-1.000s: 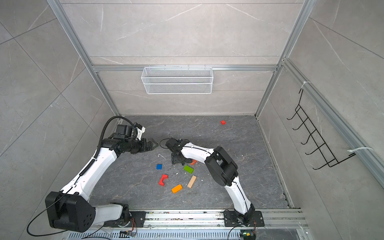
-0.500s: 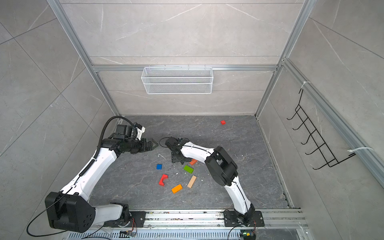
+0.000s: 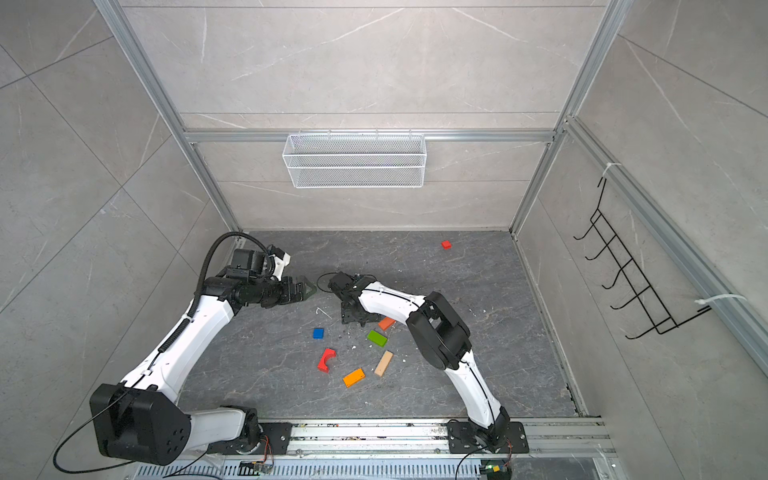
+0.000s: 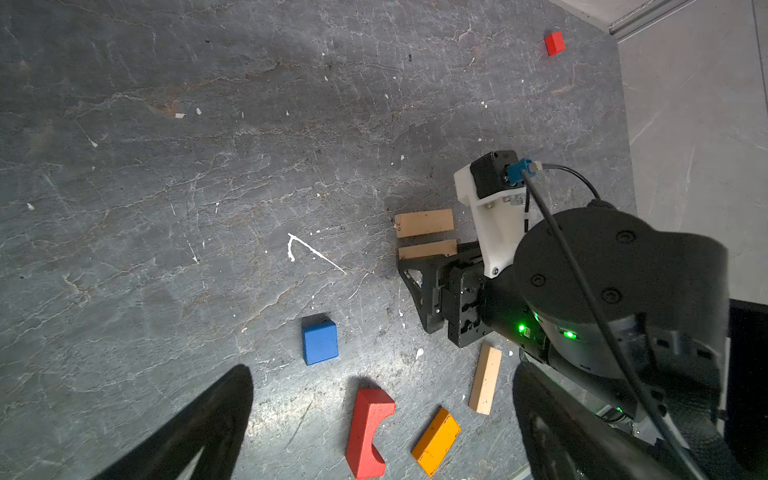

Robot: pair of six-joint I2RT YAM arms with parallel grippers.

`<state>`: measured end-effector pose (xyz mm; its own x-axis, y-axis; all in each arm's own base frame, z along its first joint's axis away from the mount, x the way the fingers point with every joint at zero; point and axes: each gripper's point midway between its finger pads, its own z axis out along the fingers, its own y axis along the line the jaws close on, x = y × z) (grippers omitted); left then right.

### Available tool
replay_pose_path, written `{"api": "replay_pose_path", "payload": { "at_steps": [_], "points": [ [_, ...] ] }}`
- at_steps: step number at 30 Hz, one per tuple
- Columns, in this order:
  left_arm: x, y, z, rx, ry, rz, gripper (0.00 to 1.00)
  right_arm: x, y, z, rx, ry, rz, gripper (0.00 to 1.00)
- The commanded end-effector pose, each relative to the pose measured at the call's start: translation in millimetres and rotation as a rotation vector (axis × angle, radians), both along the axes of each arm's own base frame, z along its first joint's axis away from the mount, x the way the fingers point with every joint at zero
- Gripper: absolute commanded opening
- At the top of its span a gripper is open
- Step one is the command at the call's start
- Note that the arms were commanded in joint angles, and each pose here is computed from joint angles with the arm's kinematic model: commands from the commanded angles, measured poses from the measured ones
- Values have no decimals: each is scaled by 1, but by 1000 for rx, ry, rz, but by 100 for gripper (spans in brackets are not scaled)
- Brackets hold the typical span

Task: Build the wood block tower
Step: 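Lower the held wood bar onto the lying wood bar with the right gripper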

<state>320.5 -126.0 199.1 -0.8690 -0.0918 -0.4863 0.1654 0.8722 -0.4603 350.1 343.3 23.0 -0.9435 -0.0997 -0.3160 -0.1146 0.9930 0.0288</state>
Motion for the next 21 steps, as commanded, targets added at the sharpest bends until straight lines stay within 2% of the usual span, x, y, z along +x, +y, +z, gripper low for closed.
{"api": "replay_pose_path", "payload": {
  "at_steps": [1,21],
  "points": [
    [0,1,9,-11,-35,2,100,2,-7,-2,-26,6,-27,68],
    [0,1,9,-9,-37,1,100,9,-5,-8,-9,23,-44,70]
  ]
}}
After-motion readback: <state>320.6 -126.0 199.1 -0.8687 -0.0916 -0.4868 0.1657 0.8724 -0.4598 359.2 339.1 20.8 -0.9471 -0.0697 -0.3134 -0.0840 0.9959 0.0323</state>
